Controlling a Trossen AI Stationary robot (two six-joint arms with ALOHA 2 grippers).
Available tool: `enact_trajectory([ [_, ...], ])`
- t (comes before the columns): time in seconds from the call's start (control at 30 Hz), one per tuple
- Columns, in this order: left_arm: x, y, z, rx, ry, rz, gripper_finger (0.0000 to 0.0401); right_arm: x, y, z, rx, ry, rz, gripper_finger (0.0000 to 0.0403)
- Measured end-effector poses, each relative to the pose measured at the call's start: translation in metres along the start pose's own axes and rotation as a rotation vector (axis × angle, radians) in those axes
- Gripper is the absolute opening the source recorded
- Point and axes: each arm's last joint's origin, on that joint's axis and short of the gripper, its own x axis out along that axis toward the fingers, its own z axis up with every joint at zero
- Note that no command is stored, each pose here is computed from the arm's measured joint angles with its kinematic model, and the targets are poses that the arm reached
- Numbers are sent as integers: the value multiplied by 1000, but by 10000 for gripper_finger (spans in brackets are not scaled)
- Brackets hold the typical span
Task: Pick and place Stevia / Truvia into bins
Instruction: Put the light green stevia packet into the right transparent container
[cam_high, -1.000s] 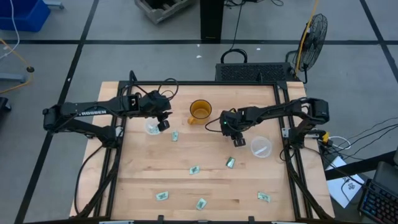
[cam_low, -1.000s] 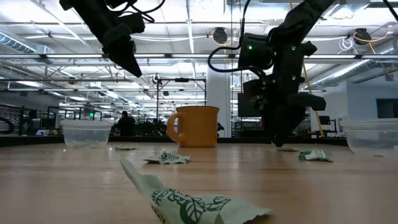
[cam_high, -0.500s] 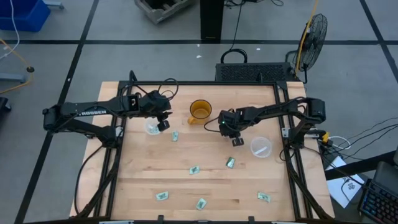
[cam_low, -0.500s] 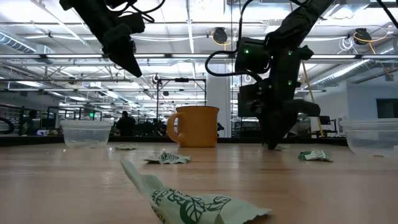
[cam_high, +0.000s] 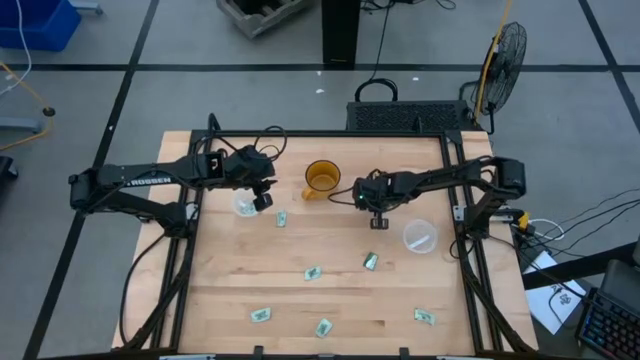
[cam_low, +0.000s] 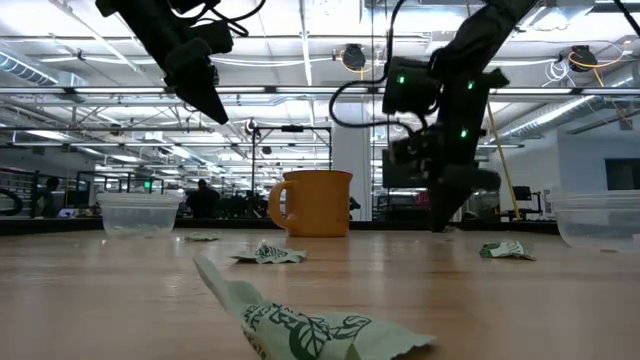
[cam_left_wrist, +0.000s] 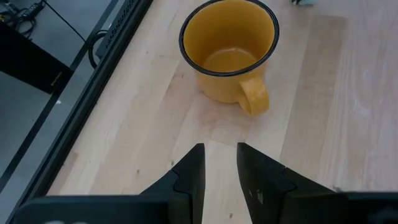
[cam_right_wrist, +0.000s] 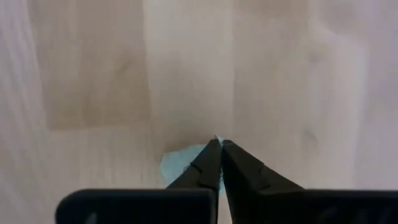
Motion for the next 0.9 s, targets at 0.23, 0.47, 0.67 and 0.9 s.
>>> enact_trajectory([
  [0.23,0,0,0,0,0,0,99,-73,8,-14,198,-11,15,1],
  [0.47,0,0,0,0,0,0,99,-124,27,-60,406,110,190,1],
  [0.67,0,0,0,-9,0,0,99,-134,38,-89,510,292,166,1],
  [0.9,0,0,0,-25,0,0,99,-102,50,-88,451,256,368,1],
])
